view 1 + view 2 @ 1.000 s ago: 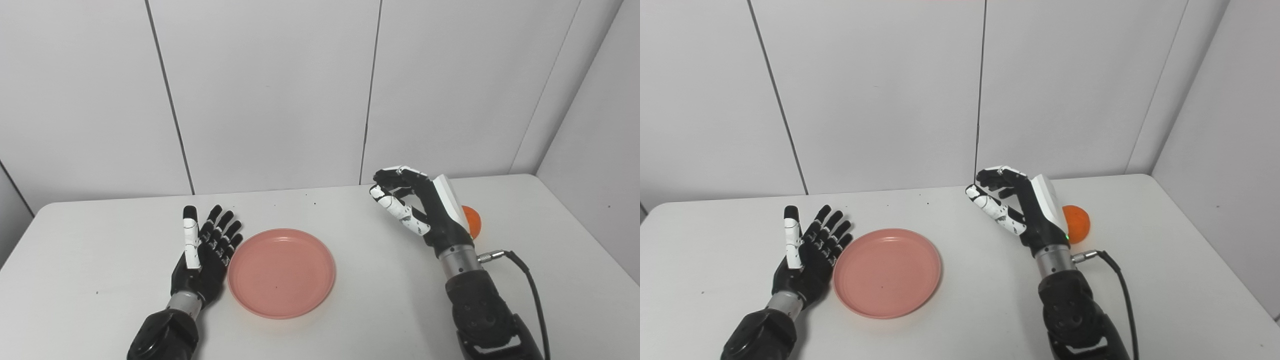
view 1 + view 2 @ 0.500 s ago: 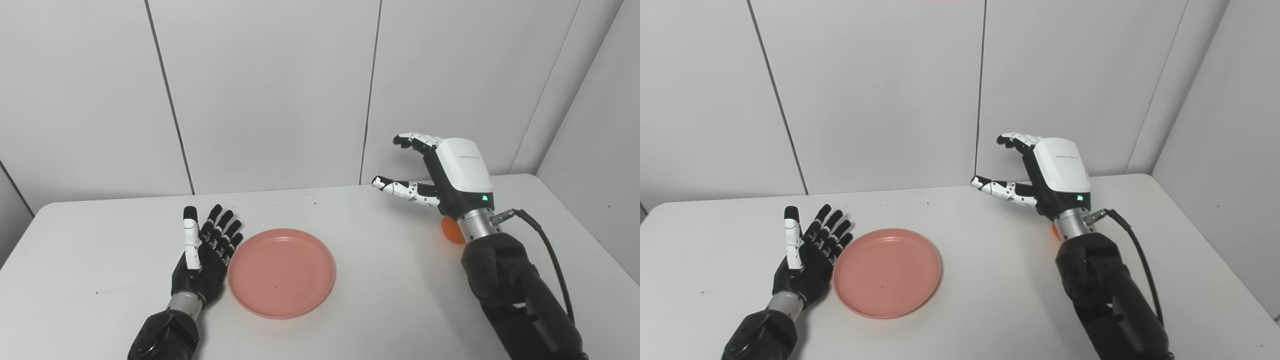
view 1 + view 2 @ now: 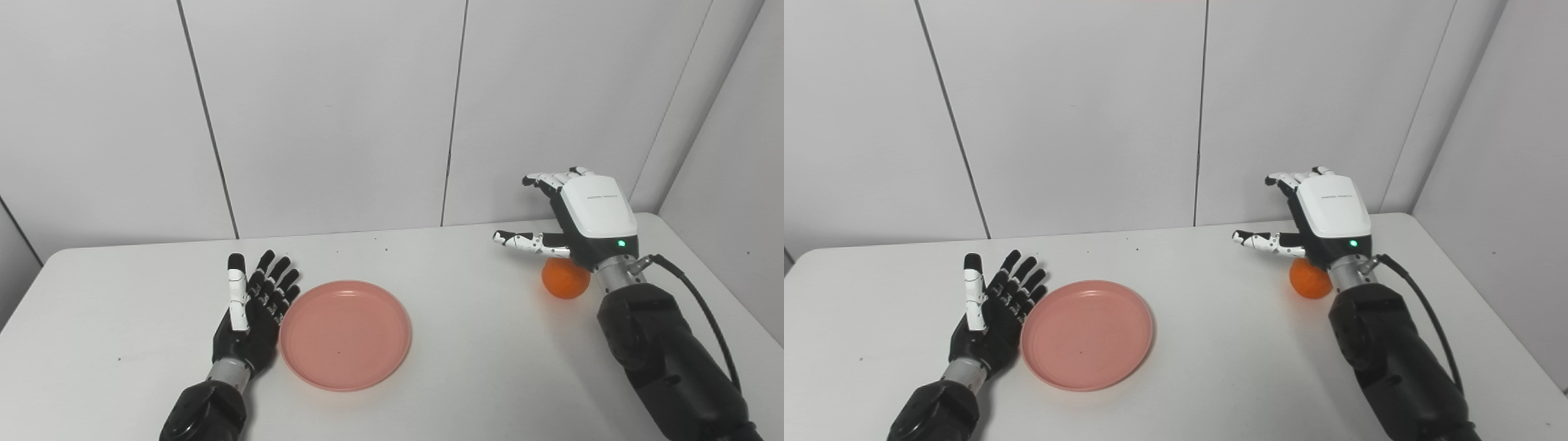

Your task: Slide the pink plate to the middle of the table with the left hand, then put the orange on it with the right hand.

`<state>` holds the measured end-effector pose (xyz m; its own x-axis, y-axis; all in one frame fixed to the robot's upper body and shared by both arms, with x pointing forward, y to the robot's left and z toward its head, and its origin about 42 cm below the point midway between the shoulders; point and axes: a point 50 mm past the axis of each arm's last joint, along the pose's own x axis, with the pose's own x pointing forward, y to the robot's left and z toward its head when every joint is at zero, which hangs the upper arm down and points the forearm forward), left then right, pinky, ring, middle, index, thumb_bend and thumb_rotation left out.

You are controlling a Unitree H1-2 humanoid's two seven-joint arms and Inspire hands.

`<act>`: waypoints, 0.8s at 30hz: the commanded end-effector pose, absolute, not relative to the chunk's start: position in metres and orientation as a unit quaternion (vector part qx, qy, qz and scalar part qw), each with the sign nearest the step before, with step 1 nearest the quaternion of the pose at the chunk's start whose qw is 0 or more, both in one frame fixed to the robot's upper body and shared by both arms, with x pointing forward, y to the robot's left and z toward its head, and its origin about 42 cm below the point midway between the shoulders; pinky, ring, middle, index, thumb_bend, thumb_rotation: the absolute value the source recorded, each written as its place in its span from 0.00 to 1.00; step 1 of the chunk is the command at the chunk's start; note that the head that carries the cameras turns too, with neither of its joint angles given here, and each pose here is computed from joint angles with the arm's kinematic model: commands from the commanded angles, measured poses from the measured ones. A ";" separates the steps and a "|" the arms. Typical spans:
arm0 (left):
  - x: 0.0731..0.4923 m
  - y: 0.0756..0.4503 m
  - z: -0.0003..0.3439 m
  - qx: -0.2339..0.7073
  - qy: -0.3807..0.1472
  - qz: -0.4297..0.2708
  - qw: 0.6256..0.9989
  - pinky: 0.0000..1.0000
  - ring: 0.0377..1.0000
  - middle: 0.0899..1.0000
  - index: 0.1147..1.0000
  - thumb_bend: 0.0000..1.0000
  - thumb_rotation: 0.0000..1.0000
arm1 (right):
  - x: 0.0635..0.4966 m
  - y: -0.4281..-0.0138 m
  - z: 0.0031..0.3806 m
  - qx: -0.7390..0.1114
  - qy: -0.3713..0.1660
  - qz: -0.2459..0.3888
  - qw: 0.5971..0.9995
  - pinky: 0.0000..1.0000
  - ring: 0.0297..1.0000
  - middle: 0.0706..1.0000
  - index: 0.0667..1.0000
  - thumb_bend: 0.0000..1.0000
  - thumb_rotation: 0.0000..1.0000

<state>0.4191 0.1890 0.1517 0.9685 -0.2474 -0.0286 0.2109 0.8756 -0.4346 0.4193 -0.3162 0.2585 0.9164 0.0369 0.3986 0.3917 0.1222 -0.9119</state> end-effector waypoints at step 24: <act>0.418 0.189 0.152 -0.209 0.046 -0.118 0.970 1.00 0.96 0.98 1.00 0.91 0.90 | 0.438 -0.370 0.226 -0.622 -0.101 -0.157 0.760 0.81 0.77 0.75 0.75 0.86 0.86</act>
<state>0.4184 0.1876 0.1514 0.9670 -0.2531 -0.0295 0.2163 0.8764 -0.4302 0.4270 -0.3682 0.1971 0.9572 -0.1363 0.2552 0.2772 0.1803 -0.9437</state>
